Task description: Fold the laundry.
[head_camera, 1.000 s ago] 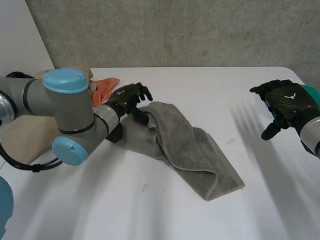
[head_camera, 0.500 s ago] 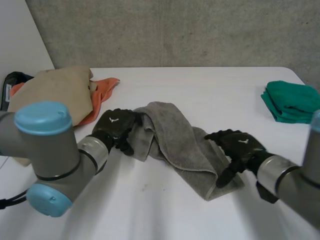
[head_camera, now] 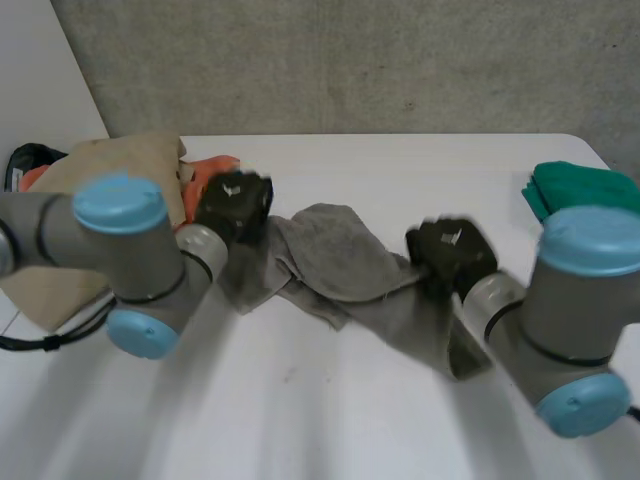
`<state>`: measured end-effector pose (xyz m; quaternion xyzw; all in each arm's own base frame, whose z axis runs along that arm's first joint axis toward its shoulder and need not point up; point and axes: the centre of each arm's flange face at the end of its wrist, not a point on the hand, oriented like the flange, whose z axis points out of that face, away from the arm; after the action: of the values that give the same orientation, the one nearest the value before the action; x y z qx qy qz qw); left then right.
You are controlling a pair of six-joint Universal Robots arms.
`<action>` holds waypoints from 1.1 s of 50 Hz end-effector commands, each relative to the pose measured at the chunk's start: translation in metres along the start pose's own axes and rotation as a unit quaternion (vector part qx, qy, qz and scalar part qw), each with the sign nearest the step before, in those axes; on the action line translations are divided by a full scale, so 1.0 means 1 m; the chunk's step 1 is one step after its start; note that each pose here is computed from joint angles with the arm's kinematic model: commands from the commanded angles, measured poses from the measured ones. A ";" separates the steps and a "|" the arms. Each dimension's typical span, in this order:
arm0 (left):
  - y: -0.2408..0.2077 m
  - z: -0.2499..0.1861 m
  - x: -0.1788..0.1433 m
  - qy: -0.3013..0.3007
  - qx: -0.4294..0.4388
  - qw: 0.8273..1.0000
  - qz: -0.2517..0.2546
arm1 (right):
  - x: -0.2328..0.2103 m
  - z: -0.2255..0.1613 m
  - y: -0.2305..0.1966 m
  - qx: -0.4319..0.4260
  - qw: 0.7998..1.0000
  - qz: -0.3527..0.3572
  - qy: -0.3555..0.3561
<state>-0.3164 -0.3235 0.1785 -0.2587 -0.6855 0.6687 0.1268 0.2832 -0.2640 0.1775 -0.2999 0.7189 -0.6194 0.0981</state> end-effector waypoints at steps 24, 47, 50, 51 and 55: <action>0.032 -0.073 0.035 0.057 -0.117 0.991 -0.020 | 0.042 -0.028 -0.021 -0.035 0.997 -0.063 -0.029; 0.038 -0.103 0.033 0.048 -0.133 0.990 -0.018 | 0.051 -0.021 -0.010 -0.046 0.997 -0.058 -0.019; 0.037 -0.108 0.033 0.049 -0.135 0.989 -0.018 | 0.051 -0.021 -0.010 -0.046 0.997 -0.060 -0.019; 0.038 -0.109 0.033 0.049 -0.137 0.989 -0.019 | 0.051 -0.021 -0.010 -0.046 0.997 -0.060 -0.019; 0.043 -0.111 0.033 0.051 -0.144 0.988 -0.020 | 0.050 -0.021 -0.009 -0.048 0.997 -0.061 -0.021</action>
<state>-0.2808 -0.2154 0.1433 -0.2935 -0.7680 0.5527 0.1363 0.2346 -0.2755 0.2032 -0.3584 0.7252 -0.5847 0.0609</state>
